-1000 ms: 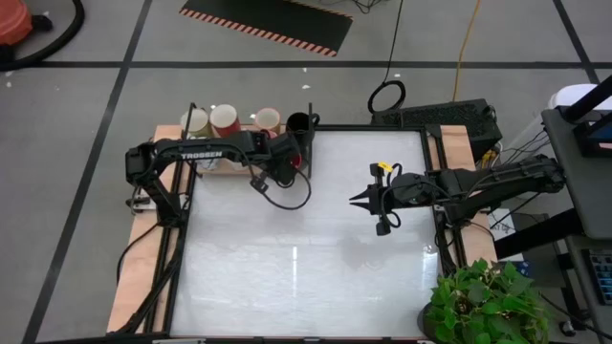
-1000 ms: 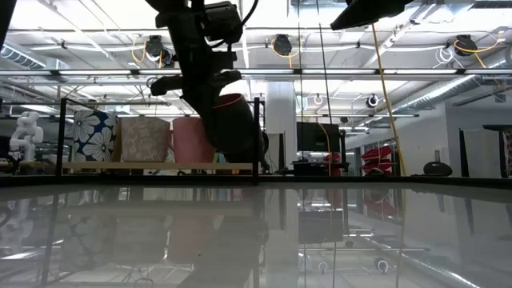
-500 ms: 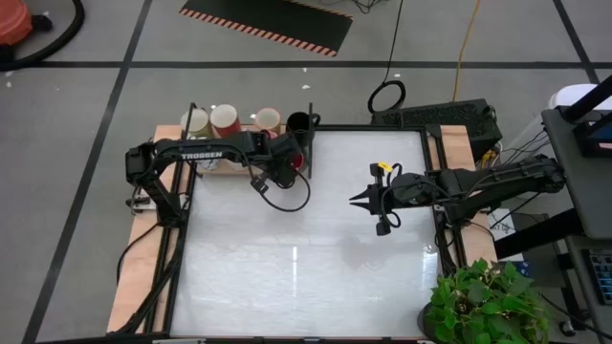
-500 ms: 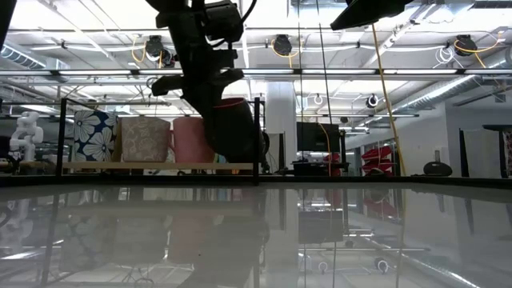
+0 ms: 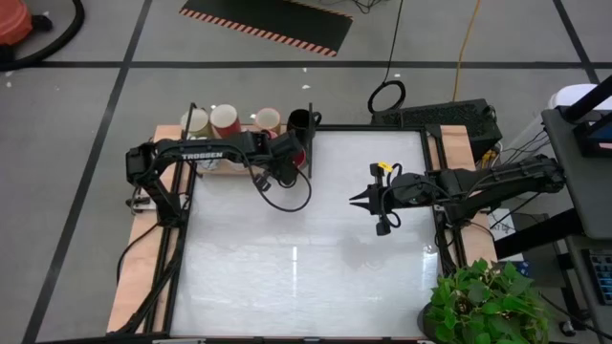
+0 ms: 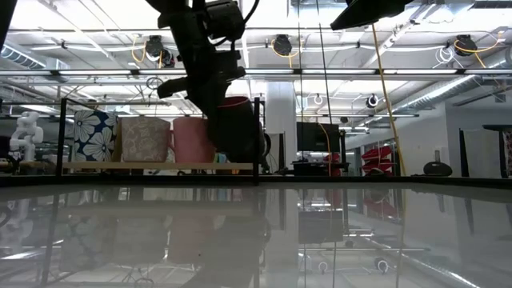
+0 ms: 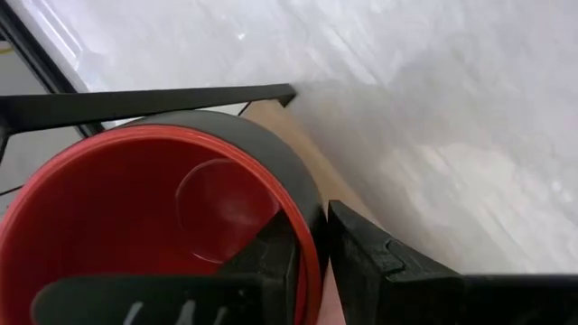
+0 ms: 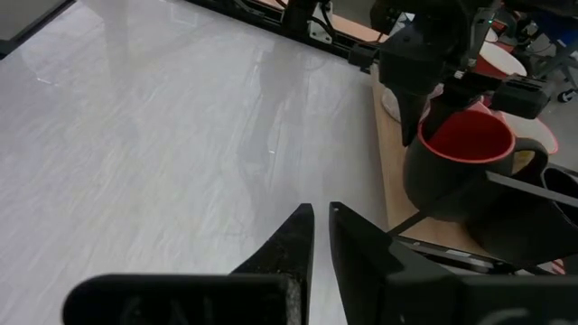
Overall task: Place coffee mugs
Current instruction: Put the orange mug on the shelf
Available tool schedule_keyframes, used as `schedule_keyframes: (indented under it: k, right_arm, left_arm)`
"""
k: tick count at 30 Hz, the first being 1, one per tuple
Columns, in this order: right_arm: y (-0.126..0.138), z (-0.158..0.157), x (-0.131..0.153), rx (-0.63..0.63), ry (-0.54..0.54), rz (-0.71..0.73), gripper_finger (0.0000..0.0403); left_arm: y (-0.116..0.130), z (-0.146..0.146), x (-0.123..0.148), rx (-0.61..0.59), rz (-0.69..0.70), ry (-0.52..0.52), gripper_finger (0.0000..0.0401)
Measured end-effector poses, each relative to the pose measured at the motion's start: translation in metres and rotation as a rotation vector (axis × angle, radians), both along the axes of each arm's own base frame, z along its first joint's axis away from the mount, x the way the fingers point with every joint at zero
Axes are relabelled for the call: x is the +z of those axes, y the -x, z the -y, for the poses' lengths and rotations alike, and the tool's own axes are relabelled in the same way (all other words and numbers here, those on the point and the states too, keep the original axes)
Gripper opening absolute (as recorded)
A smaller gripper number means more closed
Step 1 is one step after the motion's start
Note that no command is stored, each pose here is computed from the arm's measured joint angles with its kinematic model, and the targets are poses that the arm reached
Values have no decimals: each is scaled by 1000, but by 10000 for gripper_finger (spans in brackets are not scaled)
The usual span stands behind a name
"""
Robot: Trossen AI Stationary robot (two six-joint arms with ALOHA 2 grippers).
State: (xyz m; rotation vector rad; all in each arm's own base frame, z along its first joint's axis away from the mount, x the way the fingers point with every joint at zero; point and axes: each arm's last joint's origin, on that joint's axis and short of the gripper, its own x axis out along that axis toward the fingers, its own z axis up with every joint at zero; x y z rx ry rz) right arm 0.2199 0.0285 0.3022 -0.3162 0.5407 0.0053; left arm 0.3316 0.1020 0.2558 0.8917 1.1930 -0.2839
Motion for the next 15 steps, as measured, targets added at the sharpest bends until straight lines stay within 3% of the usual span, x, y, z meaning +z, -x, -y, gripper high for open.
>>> schedule_keyframes:
  k: [7,15]
  right_arm:
    - [0,0,0,0,0,0,31]
    - [0,0,0,0,0,0,31]
  left_arm:
    - [-2,0,1,16,25,1,73]
    - [-4,-1,3,39,59,3,144]
